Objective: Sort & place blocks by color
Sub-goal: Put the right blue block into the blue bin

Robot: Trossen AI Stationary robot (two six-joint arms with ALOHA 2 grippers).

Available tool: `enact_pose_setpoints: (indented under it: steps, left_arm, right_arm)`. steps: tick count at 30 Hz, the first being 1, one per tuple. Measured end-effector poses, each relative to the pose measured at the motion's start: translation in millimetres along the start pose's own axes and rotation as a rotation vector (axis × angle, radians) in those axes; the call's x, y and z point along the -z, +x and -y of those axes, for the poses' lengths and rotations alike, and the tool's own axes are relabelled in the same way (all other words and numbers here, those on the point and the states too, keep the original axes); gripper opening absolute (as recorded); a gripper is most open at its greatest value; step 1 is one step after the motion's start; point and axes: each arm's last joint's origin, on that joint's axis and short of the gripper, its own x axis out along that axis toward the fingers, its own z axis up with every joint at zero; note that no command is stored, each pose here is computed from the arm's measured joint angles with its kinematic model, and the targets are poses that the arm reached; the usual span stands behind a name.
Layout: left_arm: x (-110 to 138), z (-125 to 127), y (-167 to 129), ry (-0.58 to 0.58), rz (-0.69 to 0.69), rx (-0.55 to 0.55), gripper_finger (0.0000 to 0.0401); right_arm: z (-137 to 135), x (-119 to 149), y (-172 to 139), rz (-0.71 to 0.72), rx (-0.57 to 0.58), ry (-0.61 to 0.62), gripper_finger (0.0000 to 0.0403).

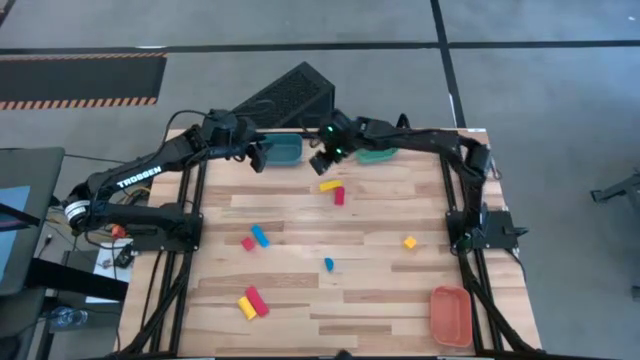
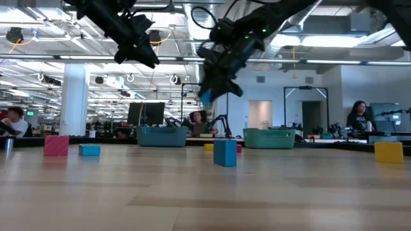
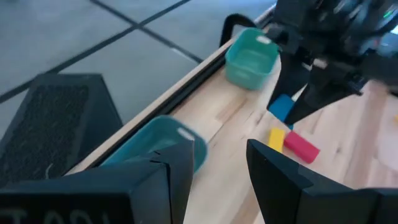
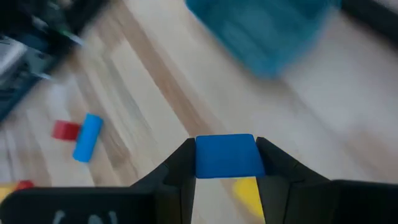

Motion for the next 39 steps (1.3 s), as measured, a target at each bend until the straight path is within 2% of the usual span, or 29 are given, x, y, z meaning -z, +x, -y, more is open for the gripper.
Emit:
enact_pose_setpoints:
  steps: [7, 16, 21, 29, 39]
  left_arm:
    - [4, -4, 0, -0.006, -0.039, -0.053, 0.0140]
    - [5, -5, -1, -0.009, -0.050, -0.072, 0.0140]
    - [5, -6, -1, -0.008, -0.049, -0.088, 0.0140]
    - [5, -7, -1, 0.007, -0.048, -0.097, 0.0140]
    - [5, -7, -1, 0.005, -0.046, -0.118, 0.0140]
  right_arm:
    - [0, -29, 36, 0.033, -0.021, -0.087, 0.0134]
    - [-4, -42, 74, 0.052, -0.031, -0.112, 0.0134]
    - [1, -44, 89, 0.056, 0.023, -0.109, 0.0134]
    - [7, -53, 86, 0.119, 0.077, -0.160, 0.0136]
    - [25, -60, 82, 0.164, 0.178, -0.136, 0.0147]
